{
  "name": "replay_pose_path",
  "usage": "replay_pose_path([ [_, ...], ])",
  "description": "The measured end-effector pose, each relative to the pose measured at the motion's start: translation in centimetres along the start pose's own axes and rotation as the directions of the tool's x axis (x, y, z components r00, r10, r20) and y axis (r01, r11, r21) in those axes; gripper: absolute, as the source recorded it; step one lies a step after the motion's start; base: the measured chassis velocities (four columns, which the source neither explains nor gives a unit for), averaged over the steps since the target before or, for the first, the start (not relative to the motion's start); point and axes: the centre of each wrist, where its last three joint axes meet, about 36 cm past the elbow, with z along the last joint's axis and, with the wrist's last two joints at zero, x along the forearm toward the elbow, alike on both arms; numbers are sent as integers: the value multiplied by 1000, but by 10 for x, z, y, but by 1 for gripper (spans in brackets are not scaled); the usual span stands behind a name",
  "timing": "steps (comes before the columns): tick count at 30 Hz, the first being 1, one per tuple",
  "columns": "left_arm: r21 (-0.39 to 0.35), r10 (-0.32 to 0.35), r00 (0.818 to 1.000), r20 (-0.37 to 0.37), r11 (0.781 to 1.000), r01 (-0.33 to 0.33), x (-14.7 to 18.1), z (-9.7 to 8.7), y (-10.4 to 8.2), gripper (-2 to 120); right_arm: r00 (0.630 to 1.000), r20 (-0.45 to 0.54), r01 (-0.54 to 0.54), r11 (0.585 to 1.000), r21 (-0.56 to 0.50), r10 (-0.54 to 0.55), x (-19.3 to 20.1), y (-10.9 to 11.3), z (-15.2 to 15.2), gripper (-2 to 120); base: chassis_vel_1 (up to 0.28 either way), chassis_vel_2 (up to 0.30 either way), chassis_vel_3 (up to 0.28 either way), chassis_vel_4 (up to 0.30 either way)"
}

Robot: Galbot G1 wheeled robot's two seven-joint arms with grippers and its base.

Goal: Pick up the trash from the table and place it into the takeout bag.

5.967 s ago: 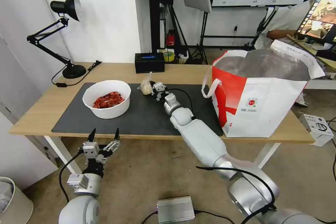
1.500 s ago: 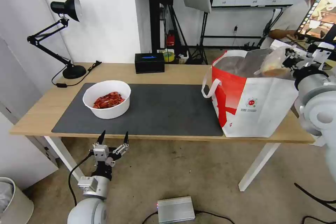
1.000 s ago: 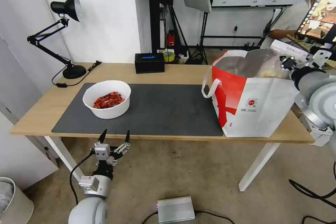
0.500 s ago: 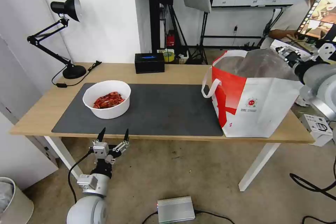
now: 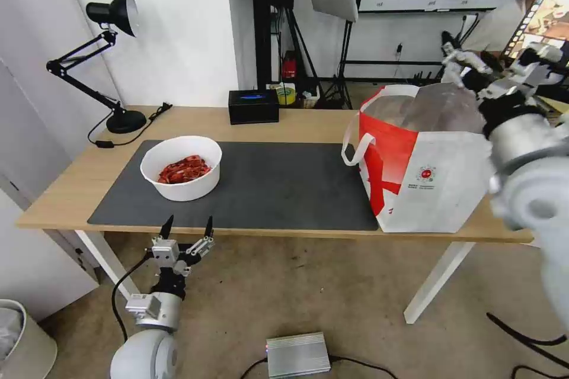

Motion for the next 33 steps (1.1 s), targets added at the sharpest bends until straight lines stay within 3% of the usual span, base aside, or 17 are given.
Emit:
replay_pose_path([
  [2,-1,-3,1000,3,1000,3,0,-1,2,100,999,29,34,997,68,-36,9,4,14,100,0,0,0,0],
  [8,-3,-4,1000,9,1000,4,0,-4,5,100,997,32,61,989,135,-66,39,11,46,100,0,0,0,0],
  [21,-5,3,1000,23,1000,-3,1,-10,4,100,1000,-7,-14,987,163,16,108,34,111,100,0,0,0,0],
  [33,-3,10,1000,28,1000,-10,-1,-14,4,100,983,-120,-123,986,115,137,151,60,160,100,0,0,0,0],
])
